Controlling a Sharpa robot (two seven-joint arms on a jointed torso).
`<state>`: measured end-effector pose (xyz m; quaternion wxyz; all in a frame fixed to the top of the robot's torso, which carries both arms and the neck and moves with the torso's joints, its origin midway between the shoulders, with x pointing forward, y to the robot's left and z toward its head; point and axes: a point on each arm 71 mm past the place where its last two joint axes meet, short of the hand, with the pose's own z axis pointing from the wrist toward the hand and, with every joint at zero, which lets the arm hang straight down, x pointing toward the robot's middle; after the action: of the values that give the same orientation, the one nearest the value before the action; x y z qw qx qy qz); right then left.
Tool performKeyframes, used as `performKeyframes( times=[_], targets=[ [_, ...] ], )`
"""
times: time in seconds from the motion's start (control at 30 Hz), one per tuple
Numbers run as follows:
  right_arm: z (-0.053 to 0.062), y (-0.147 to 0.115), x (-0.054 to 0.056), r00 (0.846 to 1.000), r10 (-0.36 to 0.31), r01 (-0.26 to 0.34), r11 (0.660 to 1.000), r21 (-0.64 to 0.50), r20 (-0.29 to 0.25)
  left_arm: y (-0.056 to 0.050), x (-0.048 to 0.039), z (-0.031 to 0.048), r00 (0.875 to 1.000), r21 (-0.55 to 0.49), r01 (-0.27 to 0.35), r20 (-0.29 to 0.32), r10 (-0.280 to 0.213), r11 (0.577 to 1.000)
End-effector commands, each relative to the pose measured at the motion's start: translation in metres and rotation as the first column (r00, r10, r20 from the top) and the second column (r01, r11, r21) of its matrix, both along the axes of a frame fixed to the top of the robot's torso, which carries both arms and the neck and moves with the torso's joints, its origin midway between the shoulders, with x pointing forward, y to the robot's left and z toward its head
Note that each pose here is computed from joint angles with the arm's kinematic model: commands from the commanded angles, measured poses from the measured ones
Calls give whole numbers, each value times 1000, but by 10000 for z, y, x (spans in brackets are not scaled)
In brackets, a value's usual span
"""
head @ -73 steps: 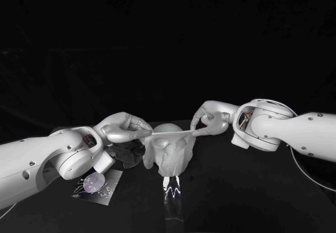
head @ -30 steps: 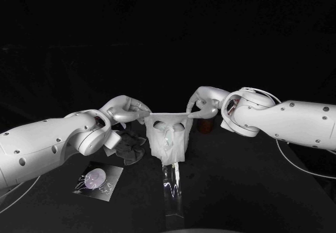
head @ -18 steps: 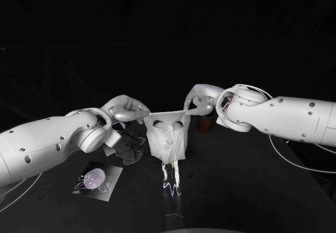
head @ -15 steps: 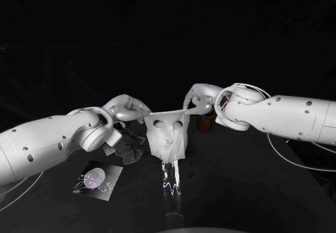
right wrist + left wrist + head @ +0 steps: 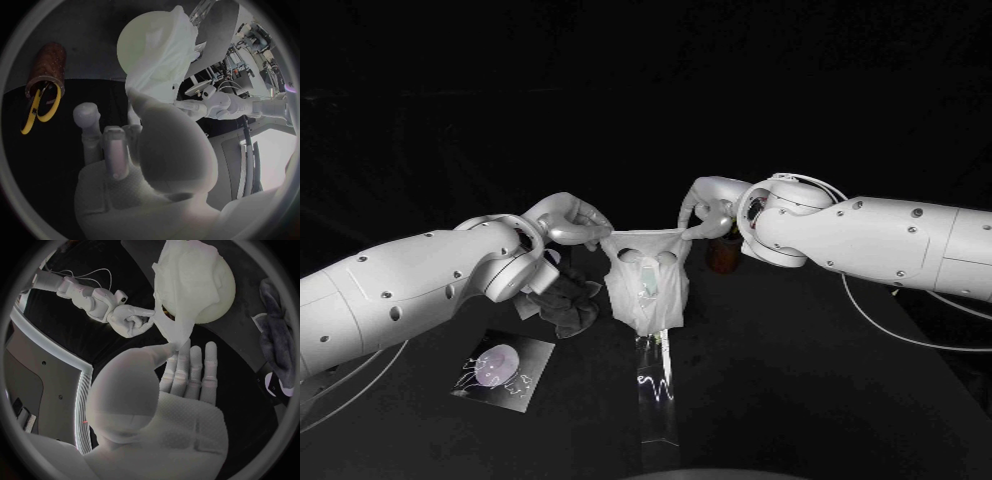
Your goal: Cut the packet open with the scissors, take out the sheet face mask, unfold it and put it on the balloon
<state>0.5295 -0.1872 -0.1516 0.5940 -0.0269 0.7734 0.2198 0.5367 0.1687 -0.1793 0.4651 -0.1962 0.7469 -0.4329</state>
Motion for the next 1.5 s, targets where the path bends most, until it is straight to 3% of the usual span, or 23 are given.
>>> performKeyframes(
  times=[0.03,0.3,0.83,1.33,1.5],
  targets=[
    [-38,-2,15,1000,-14,13,1000,-24,-24,-19,35,-4,1000,17,-20,3,20,1000],
    [-106,17,57,998,-44,43,999,-14,-38,-42,122,-50,999,29,-40,-27,41,999],
    [-178,97,129,996,-57,59,998,28,-70,-128,188,-164,996,52,-26,-84,30,998],
    [-334,99,162,991,-62,66,997,30,-118,-78,254,-256,992,43,-68,-107,72,997],
    [-345,80,167,991,-76,81,995,49,-106,-59,270,-300,989,41,-76,-125,80,996]
  ],
)
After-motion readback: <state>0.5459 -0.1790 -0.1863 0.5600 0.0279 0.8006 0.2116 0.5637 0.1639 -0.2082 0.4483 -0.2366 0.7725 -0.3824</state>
